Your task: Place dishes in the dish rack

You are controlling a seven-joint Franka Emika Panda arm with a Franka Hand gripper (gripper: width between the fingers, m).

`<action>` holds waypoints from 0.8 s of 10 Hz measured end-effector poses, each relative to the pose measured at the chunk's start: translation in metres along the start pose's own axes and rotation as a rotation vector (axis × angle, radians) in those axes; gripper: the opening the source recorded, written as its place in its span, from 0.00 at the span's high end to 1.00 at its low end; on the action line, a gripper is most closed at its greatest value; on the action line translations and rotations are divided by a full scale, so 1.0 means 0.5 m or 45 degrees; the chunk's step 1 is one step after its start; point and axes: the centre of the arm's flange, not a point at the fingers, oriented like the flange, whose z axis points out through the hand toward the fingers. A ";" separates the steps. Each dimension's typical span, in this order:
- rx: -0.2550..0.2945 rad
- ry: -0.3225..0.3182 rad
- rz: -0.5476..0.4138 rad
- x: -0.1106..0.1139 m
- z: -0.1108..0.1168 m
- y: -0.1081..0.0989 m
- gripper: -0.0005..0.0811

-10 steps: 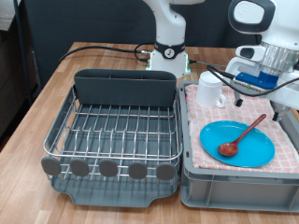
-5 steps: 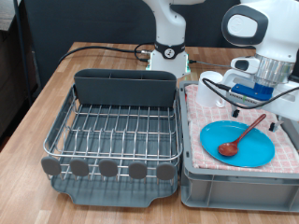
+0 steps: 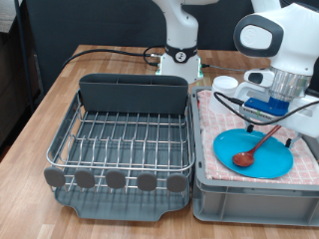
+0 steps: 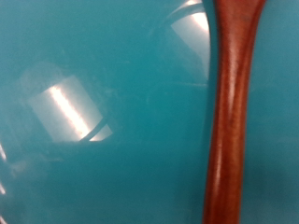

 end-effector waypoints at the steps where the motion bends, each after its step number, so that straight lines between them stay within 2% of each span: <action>1: -0.001 0.001 0.007 0.000 0.006 0.000 0.01; 3: -0.002 0.006 0.022 -0.001 0.014 -0.002 0.01; 4: -0.004 0.006 0.028 -0.003 0.017 -0.001 0.26; 5: -0.005 0.007 0.034 -0.005 0.018 -0.001 0.26; 6: -0.004 0.007 0.041 -0.007 0.018 0.000 0.46; 7: -0.004 0.008 0.044 -0.008 0.018 0.000 0.46; 8: -0.004 0.008 0.049 -0.010 0.018 0.001 0.66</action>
